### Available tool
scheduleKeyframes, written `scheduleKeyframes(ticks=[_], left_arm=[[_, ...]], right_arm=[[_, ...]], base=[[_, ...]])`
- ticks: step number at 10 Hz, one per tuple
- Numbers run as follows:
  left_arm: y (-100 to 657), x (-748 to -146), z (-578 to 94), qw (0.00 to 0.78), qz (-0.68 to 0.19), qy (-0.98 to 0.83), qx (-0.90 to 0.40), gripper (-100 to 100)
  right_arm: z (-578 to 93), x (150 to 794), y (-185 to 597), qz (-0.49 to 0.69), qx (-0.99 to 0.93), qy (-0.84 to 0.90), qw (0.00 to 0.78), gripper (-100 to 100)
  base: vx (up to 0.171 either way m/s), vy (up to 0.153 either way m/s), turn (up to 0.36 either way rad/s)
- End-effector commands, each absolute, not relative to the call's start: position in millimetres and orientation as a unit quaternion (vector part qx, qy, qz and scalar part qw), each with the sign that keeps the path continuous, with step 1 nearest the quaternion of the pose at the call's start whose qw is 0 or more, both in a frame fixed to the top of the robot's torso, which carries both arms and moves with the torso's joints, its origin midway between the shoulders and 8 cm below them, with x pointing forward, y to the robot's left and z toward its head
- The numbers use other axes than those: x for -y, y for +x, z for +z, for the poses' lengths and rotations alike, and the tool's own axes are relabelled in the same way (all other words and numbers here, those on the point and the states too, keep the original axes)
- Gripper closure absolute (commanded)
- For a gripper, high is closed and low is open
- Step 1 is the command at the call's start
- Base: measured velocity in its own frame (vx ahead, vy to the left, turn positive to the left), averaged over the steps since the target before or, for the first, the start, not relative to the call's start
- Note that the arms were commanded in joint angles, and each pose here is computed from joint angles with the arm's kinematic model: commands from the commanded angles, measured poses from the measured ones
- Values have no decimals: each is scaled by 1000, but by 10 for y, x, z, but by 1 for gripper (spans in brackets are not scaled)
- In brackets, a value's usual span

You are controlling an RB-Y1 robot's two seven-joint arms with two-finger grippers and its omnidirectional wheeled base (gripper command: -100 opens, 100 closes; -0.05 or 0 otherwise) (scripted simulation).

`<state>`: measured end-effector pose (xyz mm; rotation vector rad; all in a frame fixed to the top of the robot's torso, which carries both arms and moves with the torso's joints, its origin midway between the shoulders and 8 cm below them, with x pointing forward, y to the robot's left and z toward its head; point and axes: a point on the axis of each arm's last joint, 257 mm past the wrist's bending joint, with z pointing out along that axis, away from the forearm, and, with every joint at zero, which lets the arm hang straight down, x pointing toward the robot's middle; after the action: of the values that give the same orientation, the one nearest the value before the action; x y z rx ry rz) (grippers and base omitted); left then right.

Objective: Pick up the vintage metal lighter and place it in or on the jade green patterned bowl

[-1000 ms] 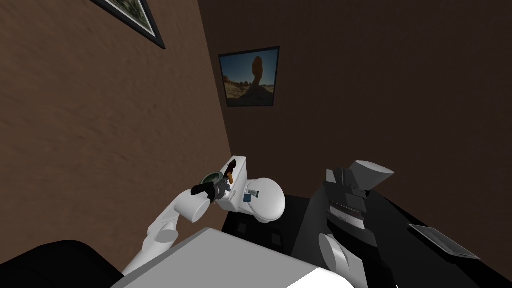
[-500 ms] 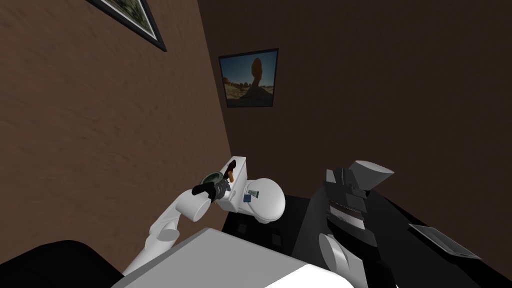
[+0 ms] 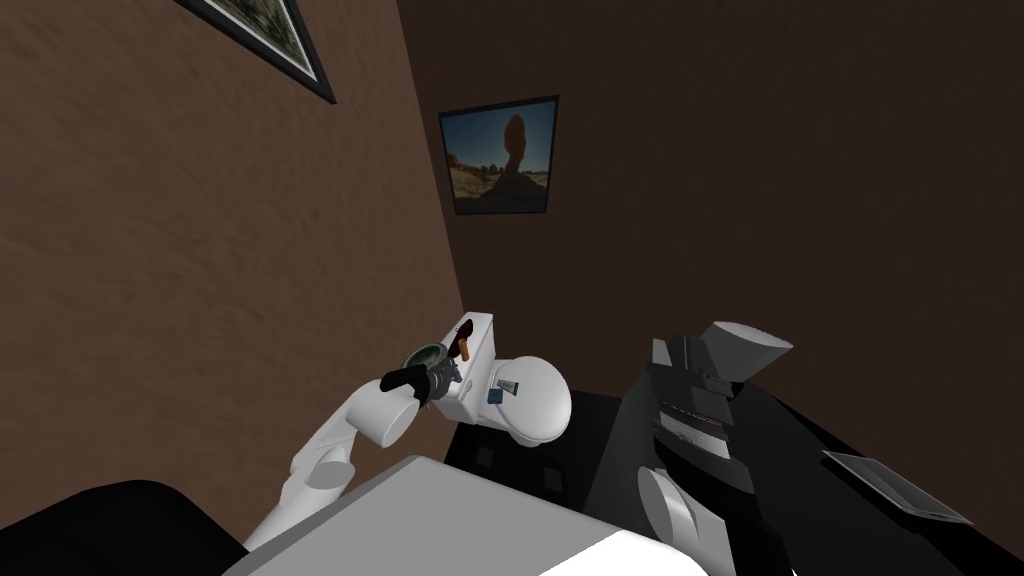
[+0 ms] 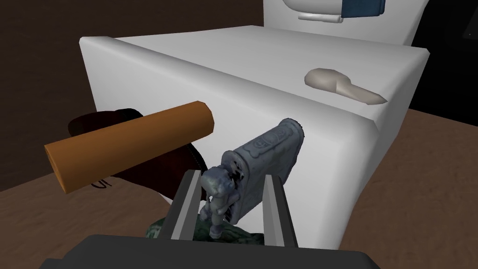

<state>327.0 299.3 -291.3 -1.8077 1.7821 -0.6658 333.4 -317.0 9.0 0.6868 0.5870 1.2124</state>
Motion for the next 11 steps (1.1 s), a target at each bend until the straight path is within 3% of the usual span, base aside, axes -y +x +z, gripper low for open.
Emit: scheduleKeyframes(ticks=[1,2,3,11], left_arm=[[3270,-2993,-2913,256,-245,-666,-656,100],[3265,-2992,-2913,255,-245,-666,-657,0],[3307,-2966,-2851,258,-245,-661,-661,100],[3494,-2890,-2485,282,-241,-632,-680,100]], right_arm=[[90,3170,3334,550,-266,312,728,0],[90,3170,3334,550,-266,312,728,0],[90,3170,3334,550,-266,312,728,0],[90,3170,3334,550,-266,312,728,0]], base=[[-5,3,6],[0,0,0],[-12,-56,34],[-18,-88,36]])
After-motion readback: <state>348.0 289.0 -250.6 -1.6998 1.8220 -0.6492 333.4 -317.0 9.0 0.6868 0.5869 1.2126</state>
